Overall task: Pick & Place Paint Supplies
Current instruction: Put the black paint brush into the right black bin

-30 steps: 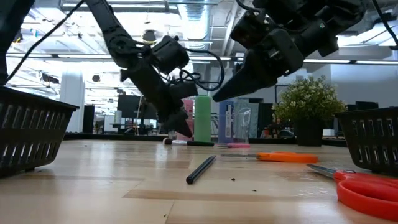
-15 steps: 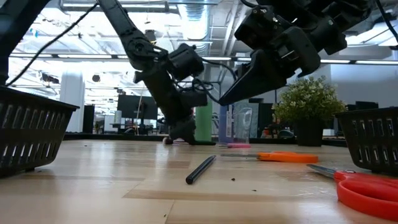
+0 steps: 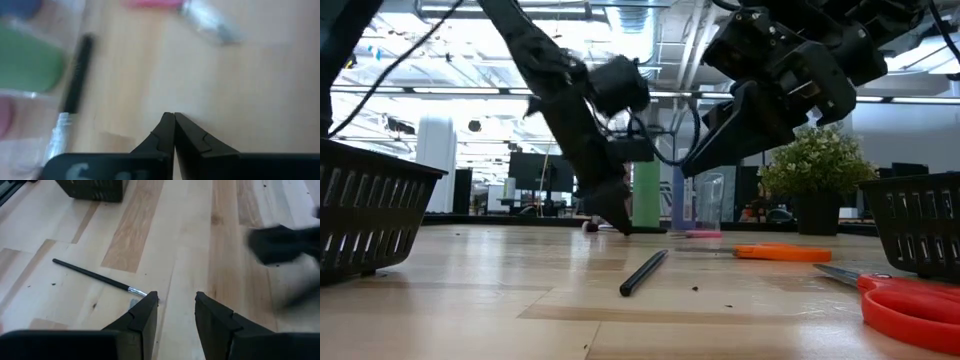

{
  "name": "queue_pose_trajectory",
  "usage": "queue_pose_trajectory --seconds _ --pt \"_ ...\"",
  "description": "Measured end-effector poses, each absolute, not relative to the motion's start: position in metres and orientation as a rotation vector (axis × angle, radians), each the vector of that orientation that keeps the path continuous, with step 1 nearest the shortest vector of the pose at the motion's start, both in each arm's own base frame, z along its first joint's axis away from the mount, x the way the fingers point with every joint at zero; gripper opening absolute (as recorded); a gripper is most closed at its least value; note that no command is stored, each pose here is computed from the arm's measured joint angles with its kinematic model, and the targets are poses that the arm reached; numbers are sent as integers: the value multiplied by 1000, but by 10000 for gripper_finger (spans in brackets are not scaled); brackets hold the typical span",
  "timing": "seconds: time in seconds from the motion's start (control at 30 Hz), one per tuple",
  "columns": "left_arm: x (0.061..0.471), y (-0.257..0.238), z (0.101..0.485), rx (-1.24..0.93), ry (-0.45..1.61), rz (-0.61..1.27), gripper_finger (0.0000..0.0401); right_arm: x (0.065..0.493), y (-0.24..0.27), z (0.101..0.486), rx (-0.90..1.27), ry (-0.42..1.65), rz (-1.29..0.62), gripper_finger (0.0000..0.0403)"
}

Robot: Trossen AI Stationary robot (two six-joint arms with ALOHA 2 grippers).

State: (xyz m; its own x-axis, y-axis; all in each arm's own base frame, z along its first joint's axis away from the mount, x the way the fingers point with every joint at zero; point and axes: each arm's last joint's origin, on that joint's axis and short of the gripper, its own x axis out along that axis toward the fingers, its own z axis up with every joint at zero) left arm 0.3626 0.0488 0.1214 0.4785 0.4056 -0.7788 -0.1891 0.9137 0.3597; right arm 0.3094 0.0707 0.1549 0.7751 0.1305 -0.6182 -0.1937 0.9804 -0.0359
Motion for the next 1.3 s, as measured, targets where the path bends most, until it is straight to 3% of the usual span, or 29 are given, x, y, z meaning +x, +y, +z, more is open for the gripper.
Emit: queue_pose_trajectory --seconds 0.2,0.4,0.57,0.83,1.03,1.3 --pt "321 52 162 79 780 467 0 307 84 157 -126 637 221 117" --pt "265 83 159 -226 611 609 0 311 101 169 -179 472 278 115" --pt "247 97 146 -376 539 674 0 312 109 178 -241 362 274 97" --pt "253 118 128 -381 570 808 0 312 111 179 -259 352 245 66" --pt "267 128 102 -420 679 765 0 311 111 178 -253 361 243 62" --pt "281 126 98 -437 680 673 0 310 110 175 -252 397 242 62"
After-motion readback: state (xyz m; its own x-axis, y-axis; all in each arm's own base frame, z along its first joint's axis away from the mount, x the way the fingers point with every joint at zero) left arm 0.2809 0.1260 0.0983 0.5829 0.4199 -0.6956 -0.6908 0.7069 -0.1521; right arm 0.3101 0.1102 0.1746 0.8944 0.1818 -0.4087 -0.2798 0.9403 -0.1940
